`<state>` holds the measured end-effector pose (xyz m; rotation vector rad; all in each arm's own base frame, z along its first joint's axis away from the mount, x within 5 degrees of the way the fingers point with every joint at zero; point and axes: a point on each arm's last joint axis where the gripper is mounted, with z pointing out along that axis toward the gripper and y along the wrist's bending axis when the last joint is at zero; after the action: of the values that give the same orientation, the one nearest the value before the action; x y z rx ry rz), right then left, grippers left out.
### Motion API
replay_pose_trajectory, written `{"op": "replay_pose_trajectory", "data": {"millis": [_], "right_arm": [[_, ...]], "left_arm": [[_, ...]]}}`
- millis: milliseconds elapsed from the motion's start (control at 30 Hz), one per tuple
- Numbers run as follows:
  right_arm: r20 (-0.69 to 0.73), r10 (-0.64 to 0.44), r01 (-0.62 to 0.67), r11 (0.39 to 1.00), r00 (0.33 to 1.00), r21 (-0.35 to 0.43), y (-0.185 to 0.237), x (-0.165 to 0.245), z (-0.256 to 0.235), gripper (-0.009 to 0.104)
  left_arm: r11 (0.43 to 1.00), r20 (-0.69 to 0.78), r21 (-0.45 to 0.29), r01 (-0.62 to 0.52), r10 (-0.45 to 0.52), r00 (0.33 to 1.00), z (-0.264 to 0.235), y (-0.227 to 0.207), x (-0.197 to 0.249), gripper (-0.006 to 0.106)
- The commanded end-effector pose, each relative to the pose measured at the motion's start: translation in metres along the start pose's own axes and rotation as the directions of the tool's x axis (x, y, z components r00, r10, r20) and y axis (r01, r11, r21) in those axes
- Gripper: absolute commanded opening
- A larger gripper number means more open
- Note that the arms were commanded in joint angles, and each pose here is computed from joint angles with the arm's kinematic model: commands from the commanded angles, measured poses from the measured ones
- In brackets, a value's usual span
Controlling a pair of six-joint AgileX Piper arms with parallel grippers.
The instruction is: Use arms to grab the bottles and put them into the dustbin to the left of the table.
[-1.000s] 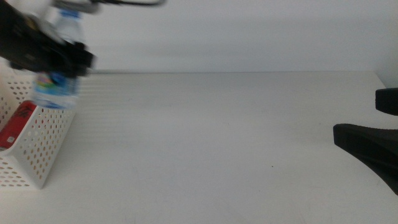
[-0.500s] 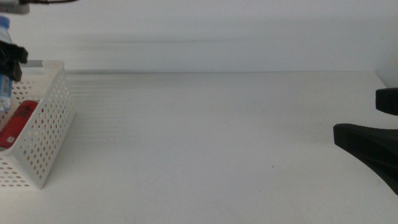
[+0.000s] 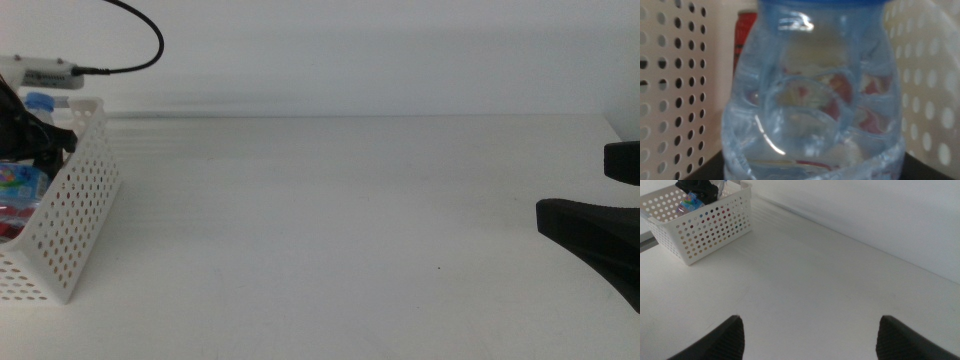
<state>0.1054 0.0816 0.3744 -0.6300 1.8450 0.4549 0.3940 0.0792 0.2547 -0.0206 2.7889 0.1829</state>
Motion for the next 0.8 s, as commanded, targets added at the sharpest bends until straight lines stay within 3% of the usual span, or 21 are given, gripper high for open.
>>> {"op": "replay_pose_trajectory", "data": {"millis": [0, 133, 400, 767], "right_arm": [[0.095, -0.019, 0.018, 1.000, 0.995, 0.011, -0.001, -0.014, -0.005, 0.074], [0.095, -0.019, 0.018, 1.000, 0.995, 0.011, -0.001, -0.014, -0.005, 0.074], [0.095, -0.019, 0.018, 1.000, 0.995, 0.011, -0.001, -0.014, -0.005, 0.074], [0.095, -0.019, 0.018, 1.000, 0.995, 0.011, -0.001, -0.014, -0.005, 0.074]], "left_arm": [[0.999, 0.125, -0.037, -0.007, 0.011, 0.992, -0.032, 0.005, -0.012, 0.001], [0.998, 0.109, -0.039, -0.046, 0.050, 0.993, -0.027, 0.005, -0.011, 0.020], [0.995, 0.079, -0.037, -0.093, 0.096, 0.992, -0.026, 0.005, -0.009, 0.088], [0.999, 0.105, -0.002, -0.043, 0.043, 0.994, -0.060, 0.002, -0.002, 0.090]]}}
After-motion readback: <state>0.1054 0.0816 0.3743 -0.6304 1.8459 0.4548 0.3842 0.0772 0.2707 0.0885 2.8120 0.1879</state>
